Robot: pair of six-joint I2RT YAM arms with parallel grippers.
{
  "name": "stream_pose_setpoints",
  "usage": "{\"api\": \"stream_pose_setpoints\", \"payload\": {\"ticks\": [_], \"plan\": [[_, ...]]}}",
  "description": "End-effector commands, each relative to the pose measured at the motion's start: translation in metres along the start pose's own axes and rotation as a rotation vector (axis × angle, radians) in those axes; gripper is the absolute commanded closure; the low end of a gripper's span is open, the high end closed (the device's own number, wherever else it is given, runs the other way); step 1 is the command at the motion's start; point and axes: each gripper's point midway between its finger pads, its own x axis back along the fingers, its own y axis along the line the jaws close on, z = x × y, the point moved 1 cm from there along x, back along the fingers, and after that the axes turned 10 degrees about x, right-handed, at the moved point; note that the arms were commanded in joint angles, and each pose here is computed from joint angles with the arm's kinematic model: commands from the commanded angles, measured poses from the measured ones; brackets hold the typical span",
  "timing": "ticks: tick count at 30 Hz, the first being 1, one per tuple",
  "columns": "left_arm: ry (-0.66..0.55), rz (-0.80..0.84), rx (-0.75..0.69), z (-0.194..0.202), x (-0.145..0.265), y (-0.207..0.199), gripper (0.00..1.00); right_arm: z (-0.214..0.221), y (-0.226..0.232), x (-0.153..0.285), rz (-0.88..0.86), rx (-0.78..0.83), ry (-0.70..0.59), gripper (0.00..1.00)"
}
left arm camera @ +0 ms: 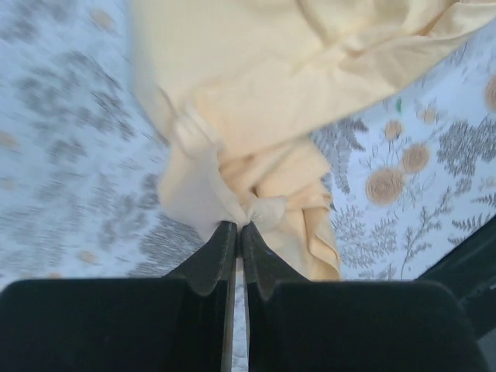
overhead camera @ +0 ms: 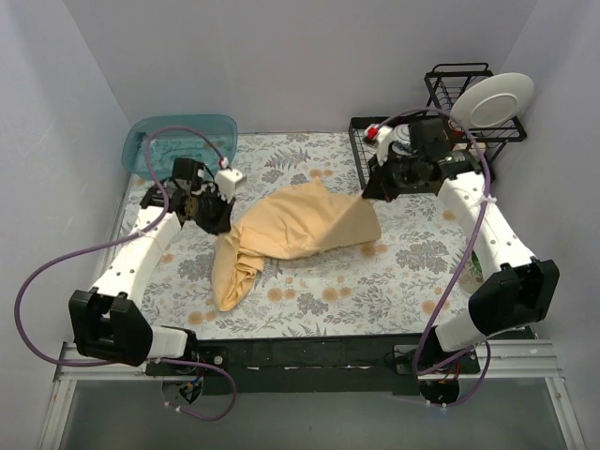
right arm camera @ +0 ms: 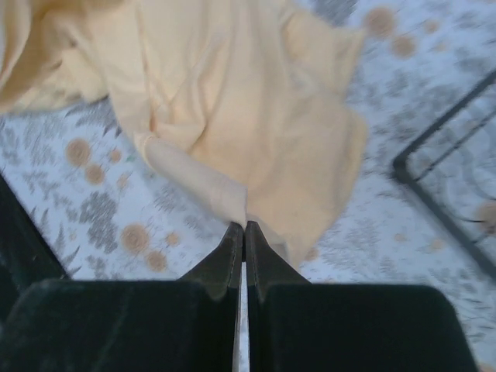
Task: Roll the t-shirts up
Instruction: Flatten out the T-shirt at the center of the board.
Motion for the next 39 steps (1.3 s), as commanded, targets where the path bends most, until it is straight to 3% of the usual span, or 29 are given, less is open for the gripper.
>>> {"api": "stream_pose_setpoints", "payload": {"ticks": [1, 5, 9, 16, 20, 26, 33, 39], "plan": [[-0.276, -0.112, -0.130, -0.088, 0.074, 0.006, 1.00, -0.069, -0.085, 0.068, 0.292, -0.038, -0.219, 0.99], [-0.420, -0.198, -0.189, -0.138, 0.120, 0.014, 1.00, -0.099, -0.124, 0.118, 0.417, -0.069, -0.311, 0.99], [-0.521, -0.261, -0.239, -0.166, 0.155, 0.025, 1.00, -0.132, -0.130, 0.168, 0.514, -0.016, -0.409, 0.99], [-0.750, -0.447, -0.173, -0.204, 0.241, 0.091, 1.00, -0.180, -0.135, 0.245, 0.775, 0.073, -0.583, 0.99], [-0.853, -0.461, -0.237, -0.235, 0.272, 0.091, 1.00, -0.207, -0.143, 0.285, 0.923, 0.128, -0.678, 0.99], [-0.939, -0.457, -0.329, -0.254, 0.293, 0.080, 1.00, -0.224, -0.151, 0.303, 0.993, 0.208, -0.722, 0.99], [-0.931, -0.440, -0.306, -0.236, 0.302, 0.061, 1.00, -0.224, -0.141, 0.289, 0.919, 0.294, -0.713, 0.99], [-1.118, -0.534, -0.274, -0.243, 0.367, 0.036, 1.00, -0.249, -0.090, 0.333, 0.980, 0.436, -0.761, 0.99]]}}
